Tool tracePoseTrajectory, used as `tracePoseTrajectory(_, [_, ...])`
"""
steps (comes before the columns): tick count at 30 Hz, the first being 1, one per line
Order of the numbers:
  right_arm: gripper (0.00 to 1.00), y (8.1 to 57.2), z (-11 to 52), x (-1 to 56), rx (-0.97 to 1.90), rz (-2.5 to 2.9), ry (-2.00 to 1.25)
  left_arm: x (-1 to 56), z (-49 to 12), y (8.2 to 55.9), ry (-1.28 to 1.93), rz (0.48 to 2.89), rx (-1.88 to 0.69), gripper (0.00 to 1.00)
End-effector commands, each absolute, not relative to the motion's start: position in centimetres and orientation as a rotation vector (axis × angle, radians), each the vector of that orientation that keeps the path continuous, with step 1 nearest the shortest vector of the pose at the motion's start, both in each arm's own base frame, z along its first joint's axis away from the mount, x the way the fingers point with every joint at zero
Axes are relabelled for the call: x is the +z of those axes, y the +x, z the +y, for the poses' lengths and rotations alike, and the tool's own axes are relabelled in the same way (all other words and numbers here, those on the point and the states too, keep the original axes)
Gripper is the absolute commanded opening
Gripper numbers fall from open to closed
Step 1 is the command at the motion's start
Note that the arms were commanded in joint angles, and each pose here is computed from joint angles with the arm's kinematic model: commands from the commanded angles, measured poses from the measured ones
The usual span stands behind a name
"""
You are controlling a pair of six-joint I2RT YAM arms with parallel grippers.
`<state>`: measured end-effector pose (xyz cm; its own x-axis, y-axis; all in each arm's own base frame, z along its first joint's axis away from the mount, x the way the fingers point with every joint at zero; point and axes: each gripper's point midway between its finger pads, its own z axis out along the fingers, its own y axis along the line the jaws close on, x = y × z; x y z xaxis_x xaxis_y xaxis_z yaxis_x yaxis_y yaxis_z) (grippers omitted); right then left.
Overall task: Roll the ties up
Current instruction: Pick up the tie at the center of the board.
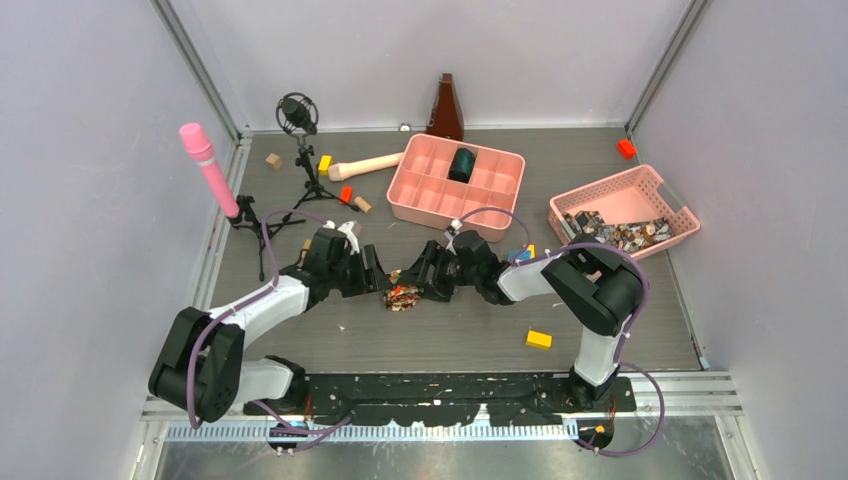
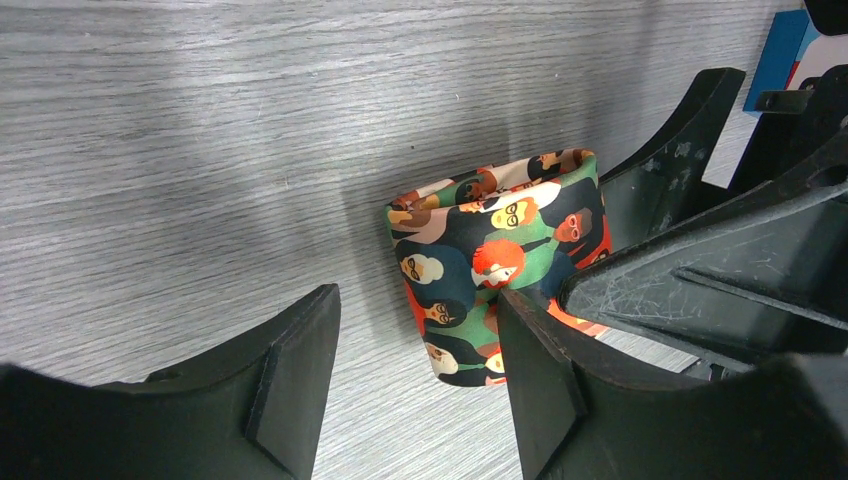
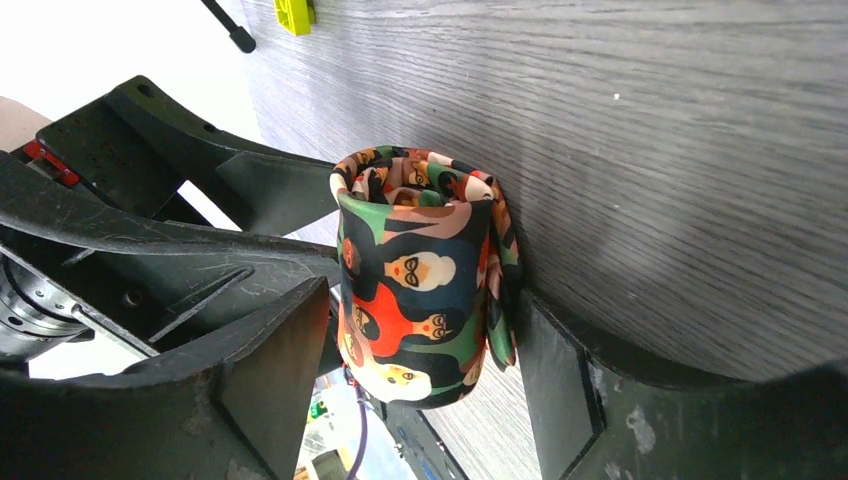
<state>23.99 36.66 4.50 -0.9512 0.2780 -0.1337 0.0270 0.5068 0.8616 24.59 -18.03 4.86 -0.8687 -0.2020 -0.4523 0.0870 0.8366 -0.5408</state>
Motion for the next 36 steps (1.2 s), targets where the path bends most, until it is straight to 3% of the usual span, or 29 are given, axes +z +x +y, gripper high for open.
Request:
tracePoseTrajectory(1, [0.75,23.4,37.0,4.0,1.385,2.531,0.203,5.3,-18.2,25.1,-0.064,2.484,-0.779,0.61])
tracePoseTrajectory(6, [0.74,23.3,37.1,3.8,1.381,2.536,0.205,5.3,-18.2,25.0,-0.060,2.484,-0.778,0.61])
tracePoseTrajectory(21, [0.39,24.0,36.6,5.0,1.306,2.507,0.154,8.8,-17.3,26.0,-0.088,2.394,-0.737,0.65])
tracePoseTrajectory(36, [0.31,28.3,35.0,10.3,1.201,2.442,0.035,12.1,-14.6,27.8,-0.158,2.309,-0.637,0.69])
